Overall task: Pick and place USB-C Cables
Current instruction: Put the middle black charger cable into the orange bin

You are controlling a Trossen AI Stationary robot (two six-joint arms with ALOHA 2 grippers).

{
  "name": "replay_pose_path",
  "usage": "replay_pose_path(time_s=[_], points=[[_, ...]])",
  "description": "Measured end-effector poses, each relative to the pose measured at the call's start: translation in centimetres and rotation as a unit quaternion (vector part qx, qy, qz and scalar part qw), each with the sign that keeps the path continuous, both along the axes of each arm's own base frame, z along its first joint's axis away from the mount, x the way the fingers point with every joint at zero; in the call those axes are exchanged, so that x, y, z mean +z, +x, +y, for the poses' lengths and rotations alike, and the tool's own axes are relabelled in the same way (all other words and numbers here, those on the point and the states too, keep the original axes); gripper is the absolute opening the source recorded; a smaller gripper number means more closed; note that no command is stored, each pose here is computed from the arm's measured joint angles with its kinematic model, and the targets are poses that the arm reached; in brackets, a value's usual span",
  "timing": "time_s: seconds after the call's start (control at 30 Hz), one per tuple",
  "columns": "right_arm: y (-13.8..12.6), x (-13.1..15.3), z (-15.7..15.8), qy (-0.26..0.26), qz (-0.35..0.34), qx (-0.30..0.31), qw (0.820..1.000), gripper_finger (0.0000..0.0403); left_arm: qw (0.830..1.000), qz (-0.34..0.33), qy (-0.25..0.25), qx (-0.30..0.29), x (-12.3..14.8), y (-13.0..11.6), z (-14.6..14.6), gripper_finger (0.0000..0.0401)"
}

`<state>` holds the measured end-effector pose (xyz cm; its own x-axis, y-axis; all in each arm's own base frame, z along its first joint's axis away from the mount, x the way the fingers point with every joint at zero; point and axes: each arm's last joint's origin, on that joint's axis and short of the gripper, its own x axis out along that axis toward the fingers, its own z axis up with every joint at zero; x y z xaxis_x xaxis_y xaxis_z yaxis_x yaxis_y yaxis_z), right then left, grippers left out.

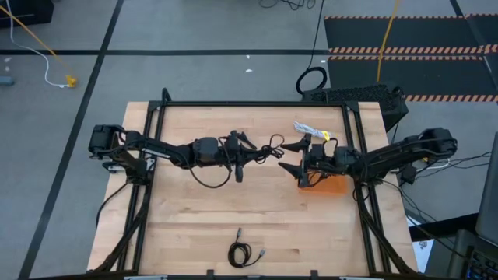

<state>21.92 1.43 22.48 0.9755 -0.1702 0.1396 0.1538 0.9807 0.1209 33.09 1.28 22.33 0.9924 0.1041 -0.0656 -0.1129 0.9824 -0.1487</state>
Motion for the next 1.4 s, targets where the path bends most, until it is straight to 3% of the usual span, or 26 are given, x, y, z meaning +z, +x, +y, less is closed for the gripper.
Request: replay_pose_path(time_s=[0.17,0.37,0.57,0.8,0.97,1.13,1.27,1.4], points=[[0.3,-0.5,-0.2,0.005,0.009,-0.038,0.999,0.0298,1.0,-0.013,0.01,-0.001,0.3,0.0,0.0,0.0024],[0.6,0.0,-0.2,-0.01,-0.036,-0.038,0.999,0.0297,1.0,-0.015,0.01,-0.001,0.3,0.0,0.0,0.0009],[1.2,-0.2,0.1,-0.007,-0.042,0.002,0.999,0.0297,1.0,-0.015,0.007,-0.001,0.3,0.0,0.0,0.0025],[3.1,0.2,0.3,-0.024,-0.032,-0.001,0.999,0.0297,1.0,-0.017,0.006,-0.007,0.4,0.0,-0.1,0.0009],[3.6,0.5,0.3,-0.025,-0.035,-0.017,0.999,0.0285,1.0,-0.017,0.007,-0.018,0.3,0.0,-0.6,0.0026],[3.3,0.9,0.2,-0.01,-0.044,-0.027,0.999,0.0217,0.999,-0.017,0.012,-0.024,0.4,0.0,-1.0,0.0024],[3.4,0.8,0.2,0.009,-0.046,-0.022,0.999,0.0127,1.0,-0.016,0.013,-0.024,0.3,0.0,-1.0,0.0009],[3.4,0.7,0.2,0.013,-0.041,-0.022,0.999,0.0038,1.0,-0.016,0.011,-0.025,0.3,0.0,-1.0,0.0022]])
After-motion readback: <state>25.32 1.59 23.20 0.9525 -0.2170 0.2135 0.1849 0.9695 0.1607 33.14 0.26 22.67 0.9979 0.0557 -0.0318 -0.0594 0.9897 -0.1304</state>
